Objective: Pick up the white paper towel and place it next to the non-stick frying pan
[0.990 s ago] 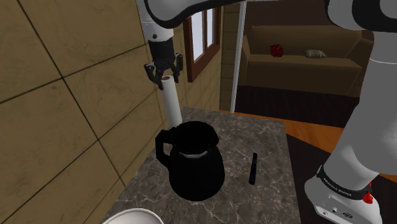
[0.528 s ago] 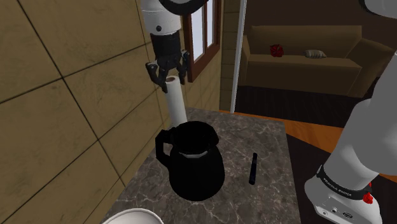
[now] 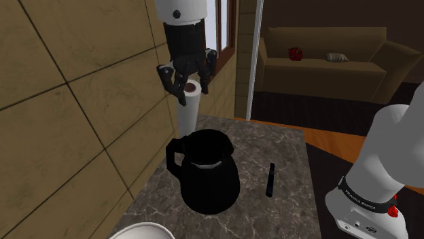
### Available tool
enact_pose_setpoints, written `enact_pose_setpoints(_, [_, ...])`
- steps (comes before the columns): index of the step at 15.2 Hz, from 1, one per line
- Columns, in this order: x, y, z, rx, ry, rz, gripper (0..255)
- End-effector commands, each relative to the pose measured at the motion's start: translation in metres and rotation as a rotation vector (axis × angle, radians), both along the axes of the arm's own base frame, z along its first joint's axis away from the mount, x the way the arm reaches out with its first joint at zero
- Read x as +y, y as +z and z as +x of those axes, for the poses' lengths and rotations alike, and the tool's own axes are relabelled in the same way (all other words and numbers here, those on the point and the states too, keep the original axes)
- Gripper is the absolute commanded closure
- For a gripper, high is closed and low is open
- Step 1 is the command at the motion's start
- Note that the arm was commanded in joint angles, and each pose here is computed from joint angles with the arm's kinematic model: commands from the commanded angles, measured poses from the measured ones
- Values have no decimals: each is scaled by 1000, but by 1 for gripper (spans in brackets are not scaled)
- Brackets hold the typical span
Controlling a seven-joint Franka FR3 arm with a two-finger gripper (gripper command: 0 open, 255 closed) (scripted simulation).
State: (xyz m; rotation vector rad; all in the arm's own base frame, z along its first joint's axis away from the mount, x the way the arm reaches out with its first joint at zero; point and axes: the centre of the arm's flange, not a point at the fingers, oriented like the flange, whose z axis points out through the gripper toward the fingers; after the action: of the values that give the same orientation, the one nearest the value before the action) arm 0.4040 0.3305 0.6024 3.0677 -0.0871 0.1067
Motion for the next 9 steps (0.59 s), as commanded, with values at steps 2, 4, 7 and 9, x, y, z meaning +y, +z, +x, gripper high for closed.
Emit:
enact_pose_setpoints(2, [13,12,-35,0,-1,0,255])
enact_pose_setpoints(4, [22,20,-58,0,-1,0,255])
enact_pose_setpoints(7, [37,32,-93,0,-1,0,255])
enact_pose_setpoints(9, [47,41,-116,0,-1,0,255])
